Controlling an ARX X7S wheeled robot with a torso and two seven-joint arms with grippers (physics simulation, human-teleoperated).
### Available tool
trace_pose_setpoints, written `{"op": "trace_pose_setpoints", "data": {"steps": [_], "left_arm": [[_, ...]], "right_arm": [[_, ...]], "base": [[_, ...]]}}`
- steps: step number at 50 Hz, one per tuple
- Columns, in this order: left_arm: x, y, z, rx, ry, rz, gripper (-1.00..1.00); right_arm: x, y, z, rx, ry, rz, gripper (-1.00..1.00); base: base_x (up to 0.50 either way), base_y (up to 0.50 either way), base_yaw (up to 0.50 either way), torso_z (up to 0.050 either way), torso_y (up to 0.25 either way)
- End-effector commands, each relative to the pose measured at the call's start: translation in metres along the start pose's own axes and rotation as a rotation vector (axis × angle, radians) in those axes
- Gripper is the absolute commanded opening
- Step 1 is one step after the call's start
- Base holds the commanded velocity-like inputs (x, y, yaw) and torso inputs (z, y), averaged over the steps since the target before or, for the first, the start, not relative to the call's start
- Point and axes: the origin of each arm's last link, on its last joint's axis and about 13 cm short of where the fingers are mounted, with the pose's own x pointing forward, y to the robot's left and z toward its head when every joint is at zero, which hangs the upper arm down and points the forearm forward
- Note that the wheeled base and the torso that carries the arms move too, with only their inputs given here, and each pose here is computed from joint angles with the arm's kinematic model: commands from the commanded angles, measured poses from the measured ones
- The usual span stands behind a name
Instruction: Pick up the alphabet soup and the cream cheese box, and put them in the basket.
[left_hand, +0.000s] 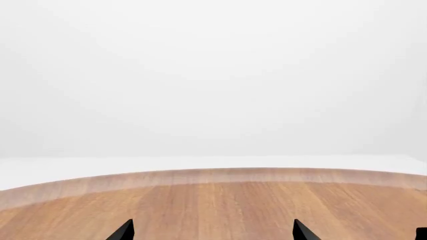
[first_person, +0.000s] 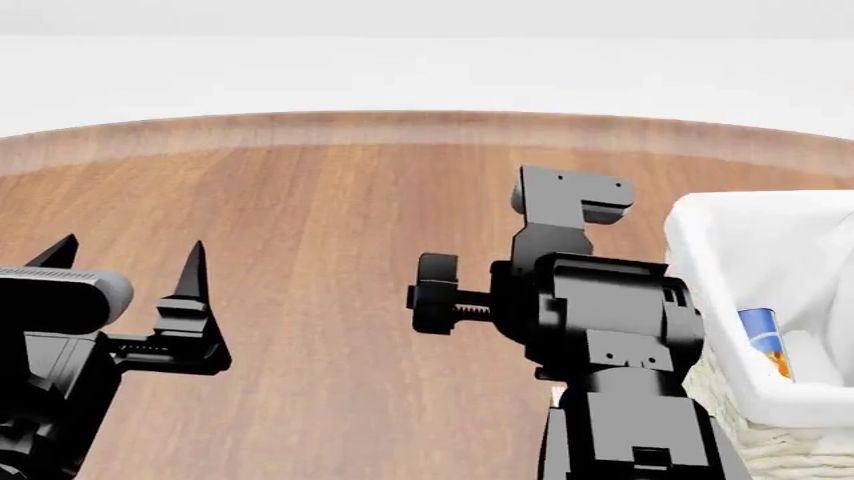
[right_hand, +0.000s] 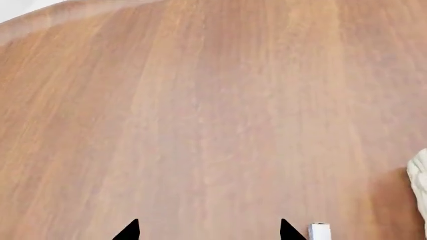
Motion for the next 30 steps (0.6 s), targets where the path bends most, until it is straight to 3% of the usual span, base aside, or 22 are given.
{"op": "trace_pose_setpoints", "data": {"steps": [1, 30], "left_arm": [[0.001, 0.001, 0.000, 0.000, 0.000, 0.002, 1.00], [0.001, 0.001, -0.004, -0.001, 0.007, 0.004, 1.00]], "right_arm": [[0.003, -0.005, -0.009, 0.038, 0.022, -0.029, 1.00], [0.005, -0.018, -0.020, 0.055, 0.042, -0.188, 1.00]], "base": [[0.00, 0.00, 0.00, 0.000, 0.000], [0.00, 0.00, 0.00, 0.000, 0.000]]}}
